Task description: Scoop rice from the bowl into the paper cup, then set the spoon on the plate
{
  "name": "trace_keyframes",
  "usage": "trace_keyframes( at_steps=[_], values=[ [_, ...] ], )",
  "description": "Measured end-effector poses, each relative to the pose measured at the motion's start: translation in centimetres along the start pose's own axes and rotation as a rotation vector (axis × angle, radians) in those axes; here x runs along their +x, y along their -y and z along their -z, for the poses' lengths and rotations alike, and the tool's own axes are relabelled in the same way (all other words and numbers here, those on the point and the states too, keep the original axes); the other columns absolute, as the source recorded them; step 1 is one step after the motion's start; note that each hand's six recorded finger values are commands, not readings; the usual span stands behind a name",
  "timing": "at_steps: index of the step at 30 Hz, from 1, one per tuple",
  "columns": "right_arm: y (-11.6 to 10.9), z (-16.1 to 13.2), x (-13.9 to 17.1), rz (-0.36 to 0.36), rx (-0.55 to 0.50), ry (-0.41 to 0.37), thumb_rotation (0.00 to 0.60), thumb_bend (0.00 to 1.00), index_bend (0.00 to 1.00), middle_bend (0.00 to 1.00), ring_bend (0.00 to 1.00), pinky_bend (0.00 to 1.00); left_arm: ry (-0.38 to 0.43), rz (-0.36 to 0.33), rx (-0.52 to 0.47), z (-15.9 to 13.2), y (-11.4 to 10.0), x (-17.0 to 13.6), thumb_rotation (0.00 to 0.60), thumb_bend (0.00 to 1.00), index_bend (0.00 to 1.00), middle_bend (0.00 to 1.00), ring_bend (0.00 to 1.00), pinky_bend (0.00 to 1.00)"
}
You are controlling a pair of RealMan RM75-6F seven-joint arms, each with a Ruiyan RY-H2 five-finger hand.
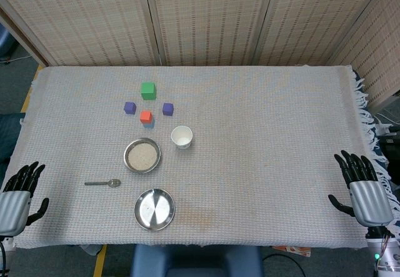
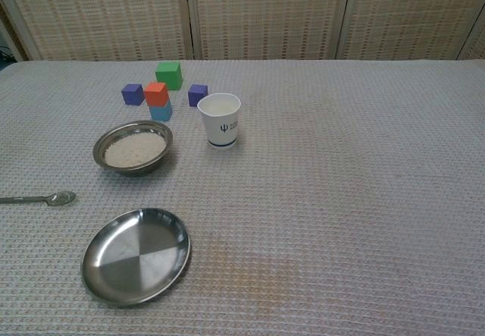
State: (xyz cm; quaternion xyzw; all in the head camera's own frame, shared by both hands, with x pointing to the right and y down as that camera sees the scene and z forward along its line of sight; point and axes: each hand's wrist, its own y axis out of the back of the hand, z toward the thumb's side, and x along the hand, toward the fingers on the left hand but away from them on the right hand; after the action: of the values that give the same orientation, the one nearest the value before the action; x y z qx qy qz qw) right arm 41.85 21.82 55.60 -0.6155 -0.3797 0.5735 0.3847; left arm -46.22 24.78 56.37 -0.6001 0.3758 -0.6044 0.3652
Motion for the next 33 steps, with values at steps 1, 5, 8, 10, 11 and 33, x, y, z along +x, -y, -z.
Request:
trace_keyframes(
  at_steps=[1,5,8,10,11,33],
  values=[
    [0.0,0.0,0.0,0.000,-0.001,-0.002,0.600,0.13,0.00,0.00,0.00,0.00,0.002,0.000,0.001,-0.1,0.0,0.0,0.600,0.41,0.00,0.00,0.00,0.14],
    [-0.4,-0.1,0.3,0.010,-0.008,-0.008,0.600,0.13,0.00,0.00,0.00,0.00,0.020,0.011,0.004,-0.6,0.4,0.2,0.600,0.41,0.00,0.00,0.00,0.16],
    [-0.7,-0.1,0.5,0.022,-0.014,-0.010,0.600,0.13,0.00,0.00,0.00,0.00,0.040,-0.003,0.001,-1.2,0.7,0.5,0.600,0.41,0.00,0.16,0.15,0.30],
    [-0.8,0.0,0.6,0.024,-0.013,-0.009,0.600,0.13,0.00,0.00,0.00,0.00,0.054,-0.026,-0.003,-1.8,0.9,1.0,0.600,0.41,0.01,0.45,0.39,0.52],
    [-0.8,0.0,0.6,0.023,-0.014,-0.009,0.600,0.13,0.00,0.00,0.00,0.00,0.060,-0.037,-0.003,-2.1,1.1,1.2,0.600,0.41,0.03,0.64,0.57,0.68],
    [-0.1,0.0,0.1,-0.013,-0.020,-0.004,0.600,0.13,0.00,0.00,0.00,0.00,0.112,0.050,0.078,-6.6,9.1,5.6,0.600,0.41,0.52,1.00,1.00,1.00]
  ],
)
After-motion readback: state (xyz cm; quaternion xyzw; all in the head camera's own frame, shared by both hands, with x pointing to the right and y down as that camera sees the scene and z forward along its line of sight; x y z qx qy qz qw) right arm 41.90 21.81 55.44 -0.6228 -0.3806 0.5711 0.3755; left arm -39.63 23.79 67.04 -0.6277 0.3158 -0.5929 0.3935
